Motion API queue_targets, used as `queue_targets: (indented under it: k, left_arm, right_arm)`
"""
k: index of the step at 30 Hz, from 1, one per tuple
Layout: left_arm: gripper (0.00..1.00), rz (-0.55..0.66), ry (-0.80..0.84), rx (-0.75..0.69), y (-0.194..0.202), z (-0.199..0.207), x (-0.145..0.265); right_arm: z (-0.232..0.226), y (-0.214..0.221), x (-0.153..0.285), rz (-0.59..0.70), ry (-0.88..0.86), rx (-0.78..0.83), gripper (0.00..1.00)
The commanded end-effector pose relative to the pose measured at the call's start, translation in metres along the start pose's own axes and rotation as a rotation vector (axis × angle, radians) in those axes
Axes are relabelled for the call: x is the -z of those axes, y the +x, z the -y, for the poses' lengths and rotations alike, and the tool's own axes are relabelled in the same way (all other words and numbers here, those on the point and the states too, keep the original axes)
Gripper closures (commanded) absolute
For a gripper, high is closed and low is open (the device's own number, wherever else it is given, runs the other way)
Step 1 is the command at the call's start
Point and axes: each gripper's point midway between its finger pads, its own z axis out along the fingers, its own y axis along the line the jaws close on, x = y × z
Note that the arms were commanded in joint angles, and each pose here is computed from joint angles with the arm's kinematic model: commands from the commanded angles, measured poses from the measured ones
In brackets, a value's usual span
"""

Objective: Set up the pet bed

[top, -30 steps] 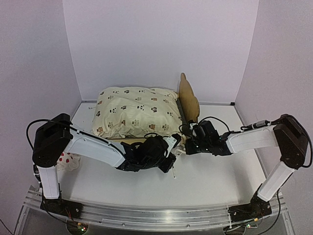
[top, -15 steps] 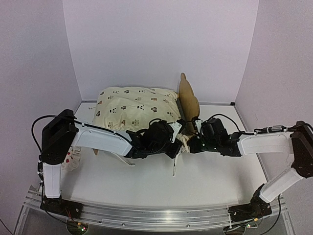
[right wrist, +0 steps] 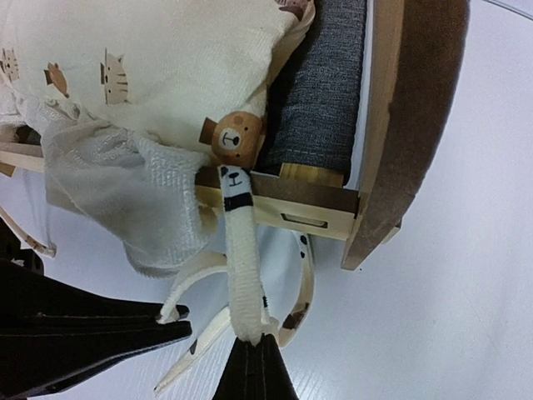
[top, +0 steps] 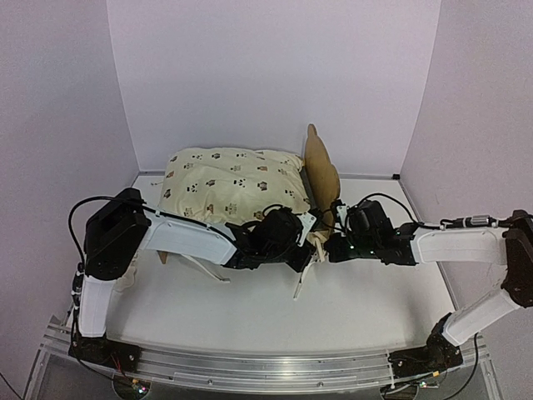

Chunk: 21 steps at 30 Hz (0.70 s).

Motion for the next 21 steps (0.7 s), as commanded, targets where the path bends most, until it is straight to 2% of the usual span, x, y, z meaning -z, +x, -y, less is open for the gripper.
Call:
queue_targets:
  k: [1,11,15,21]
  left_arm:
    - [1.00,-0.023,0.003,-0.002,0.002,-0.004,-0.013]
    - [1.00,-0.014,0.054,-0.013,-0.002,-0.009,-0.027]
    - [1.00,-0.010,0.102,-0.030,-0.003,-0.007,-0.032]
    - [1.00,-0.010,0.143,-0.056,0.000,-0.009,-0.034]
  right_arm:
    - [-0.018,-0.022,0.014,0.052,-0.070,0.008,1.00]
    - [-0.027,-0.014,0.014,0.018,-0.131,0.035,1.00]
    - [-0.036,-0.004,0.012,-0.034,-0.179,0.054,0.99]
    - [-0.031,-0.001,0.021,-0.056,-0.161,0.062,0.74]
